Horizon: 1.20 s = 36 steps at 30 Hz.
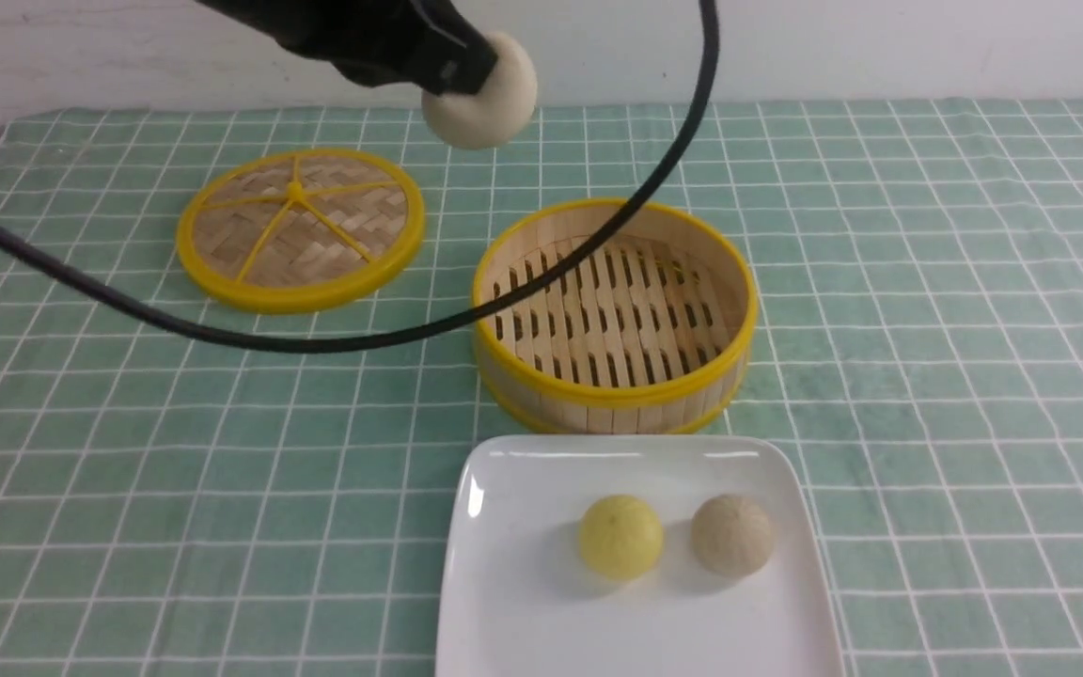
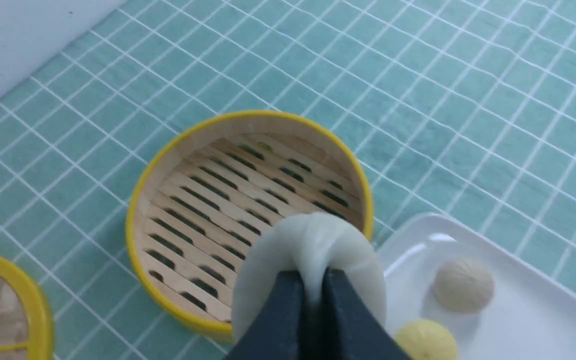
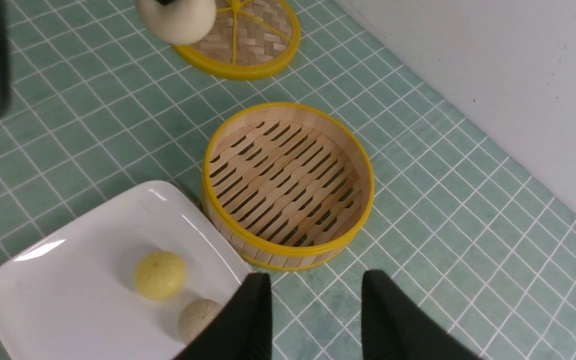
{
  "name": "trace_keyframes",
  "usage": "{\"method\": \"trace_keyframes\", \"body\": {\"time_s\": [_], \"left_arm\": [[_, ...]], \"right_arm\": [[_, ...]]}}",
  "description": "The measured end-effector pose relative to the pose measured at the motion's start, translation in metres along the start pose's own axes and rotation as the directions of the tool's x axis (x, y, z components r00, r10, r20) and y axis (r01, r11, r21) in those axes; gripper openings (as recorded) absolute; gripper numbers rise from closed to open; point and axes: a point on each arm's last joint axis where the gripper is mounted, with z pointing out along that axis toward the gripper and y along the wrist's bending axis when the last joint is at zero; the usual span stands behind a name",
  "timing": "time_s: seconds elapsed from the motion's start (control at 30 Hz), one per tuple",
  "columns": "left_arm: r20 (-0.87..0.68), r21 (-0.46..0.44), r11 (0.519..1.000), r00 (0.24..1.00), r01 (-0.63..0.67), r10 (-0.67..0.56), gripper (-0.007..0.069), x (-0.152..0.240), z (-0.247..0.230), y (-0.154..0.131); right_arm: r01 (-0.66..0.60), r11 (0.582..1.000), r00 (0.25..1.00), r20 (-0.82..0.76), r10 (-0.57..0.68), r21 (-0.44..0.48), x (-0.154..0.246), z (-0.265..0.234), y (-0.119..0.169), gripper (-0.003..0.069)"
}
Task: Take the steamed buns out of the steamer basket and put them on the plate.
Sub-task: Use the left arm to put the steamed stuffed bun into the plate
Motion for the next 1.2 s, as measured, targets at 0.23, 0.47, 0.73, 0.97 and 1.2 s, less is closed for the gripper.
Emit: {"method": "trace_keyframes", "body": {"time_s": [0.23,0.47,0.73,0.97,1.2], "left_arm": [[-0.222,0.134,0.982,0.97,0.13,-0.098,0.003,0.037,0.02,-0.011],[-0.373,0.187,0.942,0.907,0.28,-0.195,0.0031,0.109,0.09,-0.011],[-0.429,0.23,0.911,0.876,0.343,-0.221,0.0031,0.153,0.139,-0.01],[-0.422,0.213,0.912,0.875,0.349,-0.237,0.0031,0.164,0.161,-0.003],[-0.402,0.166,0.923,0.879,0.346,-0.257,0.0034,0.169,0.172,0.004]], "right_arm": [[-0.001,1.0,1.0,-0.001,0.001,-0.001,0.0,0.0,0.0,0.0275],[-0.003,1.0,1.0,0.002,0.003,-0.007,0.0,0.0,0.001,0.0275],[-0.008,1.0,1.0,0.008,0.008,-0.023,-0.001,0.0,0.002,0.0275],[-0.012,0.999,1.0,0.013,0.012,-0.034,-0.001,0.0,0.003,0.0275],[-0.014,0.999,1.0,0.013,0.015,-0.035,-0.001,0.0,0.003,0.0274]]}}
